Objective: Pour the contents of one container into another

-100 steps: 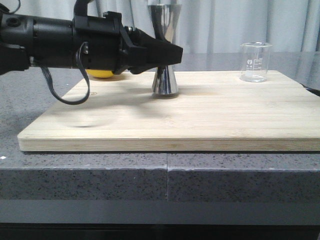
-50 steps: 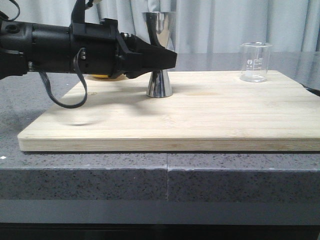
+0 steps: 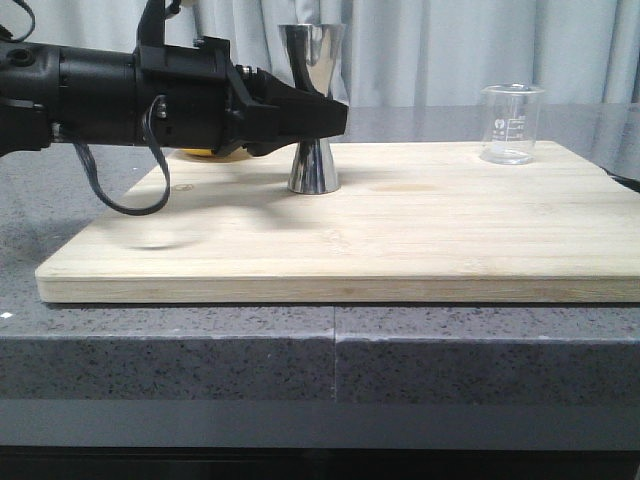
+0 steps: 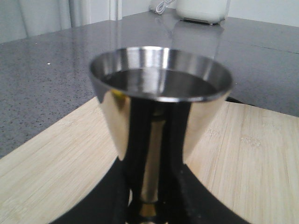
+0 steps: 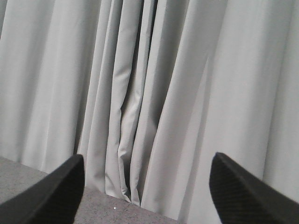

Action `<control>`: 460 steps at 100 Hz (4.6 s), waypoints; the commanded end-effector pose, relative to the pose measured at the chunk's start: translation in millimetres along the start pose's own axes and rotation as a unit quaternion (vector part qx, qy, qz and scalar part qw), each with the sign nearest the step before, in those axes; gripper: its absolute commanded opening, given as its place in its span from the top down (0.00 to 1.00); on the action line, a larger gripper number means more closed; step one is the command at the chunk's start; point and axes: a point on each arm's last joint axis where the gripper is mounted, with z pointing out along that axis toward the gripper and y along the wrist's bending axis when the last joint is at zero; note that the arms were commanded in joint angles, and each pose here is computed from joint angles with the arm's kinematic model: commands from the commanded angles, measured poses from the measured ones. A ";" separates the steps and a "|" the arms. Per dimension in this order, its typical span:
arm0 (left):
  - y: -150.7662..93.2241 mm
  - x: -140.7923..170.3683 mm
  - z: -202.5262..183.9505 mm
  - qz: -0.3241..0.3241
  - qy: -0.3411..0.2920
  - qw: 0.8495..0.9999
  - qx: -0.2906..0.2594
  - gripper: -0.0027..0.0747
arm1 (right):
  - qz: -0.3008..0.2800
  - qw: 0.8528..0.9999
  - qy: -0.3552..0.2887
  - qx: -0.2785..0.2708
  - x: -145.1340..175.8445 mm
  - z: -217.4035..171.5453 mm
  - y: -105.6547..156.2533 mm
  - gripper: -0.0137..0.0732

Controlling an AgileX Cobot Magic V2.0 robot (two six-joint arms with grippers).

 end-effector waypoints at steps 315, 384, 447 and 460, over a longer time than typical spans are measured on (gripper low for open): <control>4.4 -119.3 -132.6 0.045 -0.007 0.995 -0.084 0.34 | -0.010 0.998 -0.053 0.035 -19.7 -1.3 -8.4 0.26; -69.2 -229.1 -272.8 0.123 -0.158 0.847 -0.492 0.34 | -0.051 0.967 -0.005 0.249 -58.3 -53.7 -55.7 0.26; -165.1 -108.4 -277.6 0.090 -0.148 0.839 -0.516 0.34 | -0.077 0.969 0.073 0.225 -69.5 -124.2 -58.3 0.26; -180.1 -86.9 -276.0 0.084 -0.163 0.842 -0.507 0.34 | -0.069 0.973 0.046 0.217 -62.7 -159.5 -54.4 0.26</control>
